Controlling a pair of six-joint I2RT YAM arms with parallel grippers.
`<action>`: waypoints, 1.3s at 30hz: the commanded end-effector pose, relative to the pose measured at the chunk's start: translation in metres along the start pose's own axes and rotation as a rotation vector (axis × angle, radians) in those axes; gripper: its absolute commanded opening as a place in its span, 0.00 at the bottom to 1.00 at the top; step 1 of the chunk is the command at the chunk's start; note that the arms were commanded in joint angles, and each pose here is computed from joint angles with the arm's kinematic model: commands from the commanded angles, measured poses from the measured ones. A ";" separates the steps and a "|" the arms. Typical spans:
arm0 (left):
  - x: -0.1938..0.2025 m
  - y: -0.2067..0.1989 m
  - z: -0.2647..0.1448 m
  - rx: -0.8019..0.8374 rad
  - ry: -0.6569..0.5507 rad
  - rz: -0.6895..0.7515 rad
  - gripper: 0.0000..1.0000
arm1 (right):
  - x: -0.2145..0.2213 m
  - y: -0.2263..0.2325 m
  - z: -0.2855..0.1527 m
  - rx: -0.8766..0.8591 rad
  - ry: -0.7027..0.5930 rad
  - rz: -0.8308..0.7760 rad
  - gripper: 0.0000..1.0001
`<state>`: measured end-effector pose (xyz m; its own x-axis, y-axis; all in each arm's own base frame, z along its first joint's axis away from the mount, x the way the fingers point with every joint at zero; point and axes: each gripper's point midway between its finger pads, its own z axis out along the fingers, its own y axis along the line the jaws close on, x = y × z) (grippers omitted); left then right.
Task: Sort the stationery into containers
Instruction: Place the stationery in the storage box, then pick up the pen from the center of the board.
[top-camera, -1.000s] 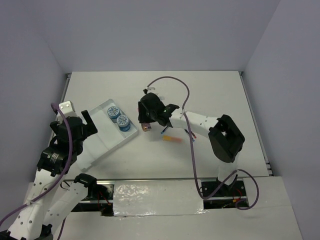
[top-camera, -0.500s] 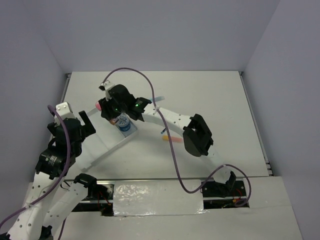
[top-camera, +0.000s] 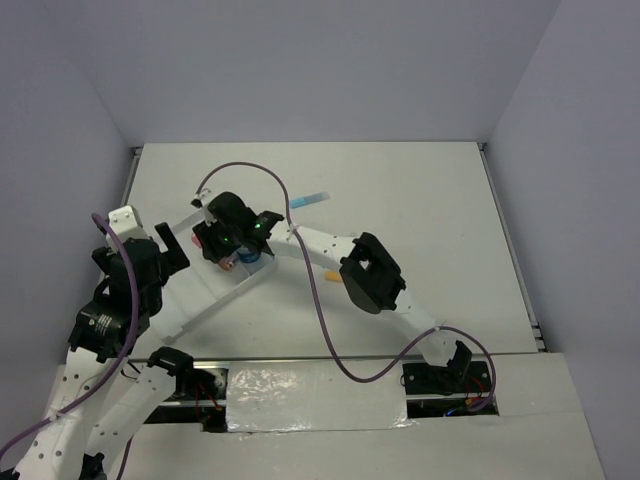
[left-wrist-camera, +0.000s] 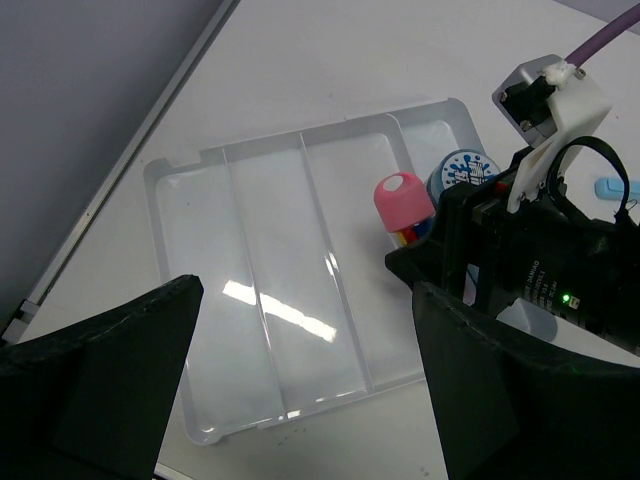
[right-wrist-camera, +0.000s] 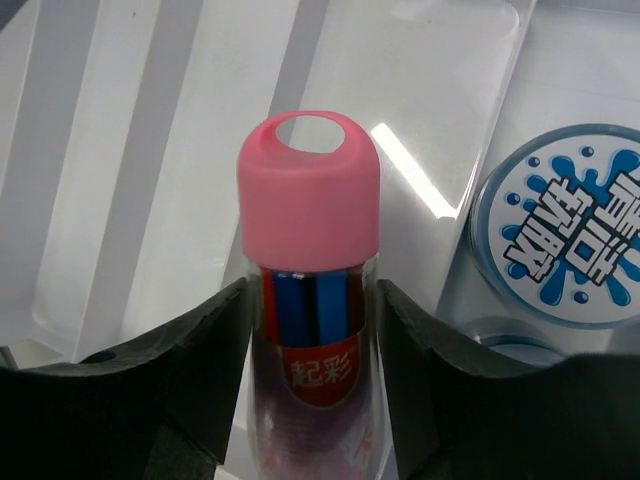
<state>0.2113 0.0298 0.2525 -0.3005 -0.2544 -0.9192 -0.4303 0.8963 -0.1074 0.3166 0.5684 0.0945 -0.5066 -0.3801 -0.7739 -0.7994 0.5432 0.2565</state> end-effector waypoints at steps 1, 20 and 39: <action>-0.009 -0.002 -0.001 0.007 -0.027 -0.029 0.99 | -0.050 0.023 -0.011 -0.046 -0.135 0.005 0.61; -0.003 -0.026 0.005 0.099 0.021 0.025 0.99 | -0.086 -0.069 -0.294 0.340 -0.412 0.222 0.98; 0.010 -0.267 0.100 0.865 0.487 0.148 0.99 | 0.112 -0.130 -0.393 0.501 -0.364 0.460 1.00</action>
<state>0.3883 -0.1462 0.2421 -0.6607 -0.1233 -0.7404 0.1558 0.9424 -0.2960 0.2375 0.1542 0.1679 -0.6117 0.0998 -0.7848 -0.2168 0.9329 0.2877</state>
